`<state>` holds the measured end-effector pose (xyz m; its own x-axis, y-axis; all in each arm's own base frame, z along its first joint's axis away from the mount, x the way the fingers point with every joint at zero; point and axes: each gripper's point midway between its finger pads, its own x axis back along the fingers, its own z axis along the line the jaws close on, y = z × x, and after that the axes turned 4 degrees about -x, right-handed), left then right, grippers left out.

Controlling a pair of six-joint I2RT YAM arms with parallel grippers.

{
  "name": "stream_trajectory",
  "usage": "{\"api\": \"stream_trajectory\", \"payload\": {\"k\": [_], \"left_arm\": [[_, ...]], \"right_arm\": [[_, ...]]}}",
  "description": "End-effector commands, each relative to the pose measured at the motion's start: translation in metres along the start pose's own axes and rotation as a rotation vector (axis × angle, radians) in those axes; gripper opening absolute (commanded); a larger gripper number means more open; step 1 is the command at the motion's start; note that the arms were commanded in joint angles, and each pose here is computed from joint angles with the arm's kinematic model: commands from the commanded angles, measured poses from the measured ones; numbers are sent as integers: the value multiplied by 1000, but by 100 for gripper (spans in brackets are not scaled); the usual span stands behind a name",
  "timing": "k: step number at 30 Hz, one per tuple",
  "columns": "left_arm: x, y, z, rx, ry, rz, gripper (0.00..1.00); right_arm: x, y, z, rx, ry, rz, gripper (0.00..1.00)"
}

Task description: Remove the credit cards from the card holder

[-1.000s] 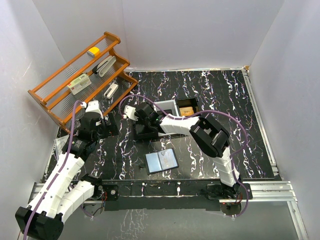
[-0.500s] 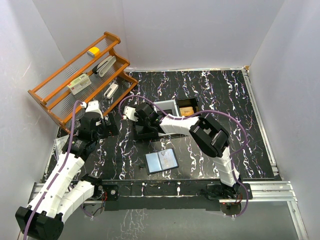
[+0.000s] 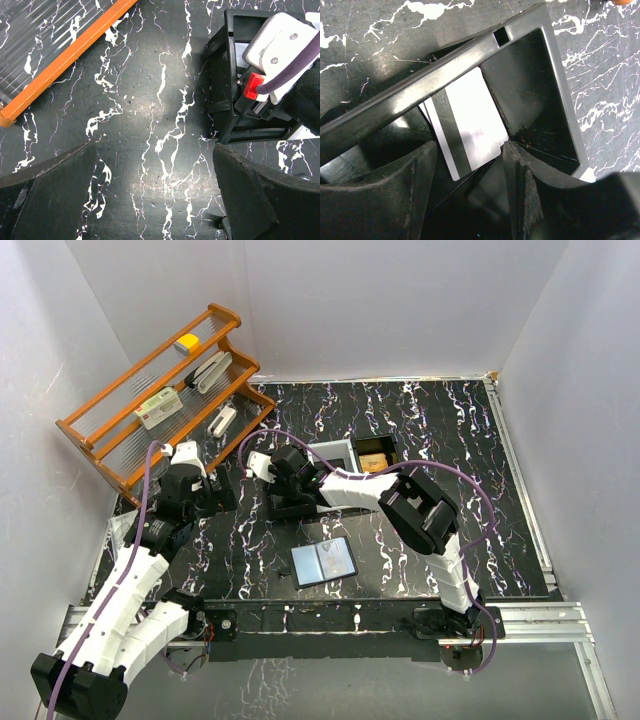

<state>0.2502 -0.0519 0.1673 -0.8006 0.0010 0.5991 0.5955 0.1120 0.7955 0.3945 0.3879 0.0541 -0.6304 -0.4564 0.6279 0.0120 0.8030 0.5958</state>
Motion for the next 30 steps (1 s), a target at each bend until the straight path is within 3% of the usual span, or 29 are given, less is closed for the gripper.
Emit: {"api": "stream_trajectory", "payload": {"k": [1, 6, 13, 21, 27, 30], "left_arm": [[-2, -3, 6, -13, 25, 5, 99], [-2, -4, 6, -14, 28, 7, 99], [-2, -3, 9, -10, 43, 3, 99], [0, -2, 15, -3, 75, -4, 99], [-1, -2, 15, -5, 78, 3, 99], [-1, -2, 15, -3, 79, 2, 99]], "right_arm": [[7, 25, -14, -46, -28, -75, 56], [9, 32, -21, -138, -59, -90, 56], [27, 67, -14, -494, 37, -208, 49], [26, 57, 7, -908, 68, -107, 30], [17, 42, 19, -1002, 65, 40, 17], [10, 32, 18, -1023, 11, 79, 17]]}}
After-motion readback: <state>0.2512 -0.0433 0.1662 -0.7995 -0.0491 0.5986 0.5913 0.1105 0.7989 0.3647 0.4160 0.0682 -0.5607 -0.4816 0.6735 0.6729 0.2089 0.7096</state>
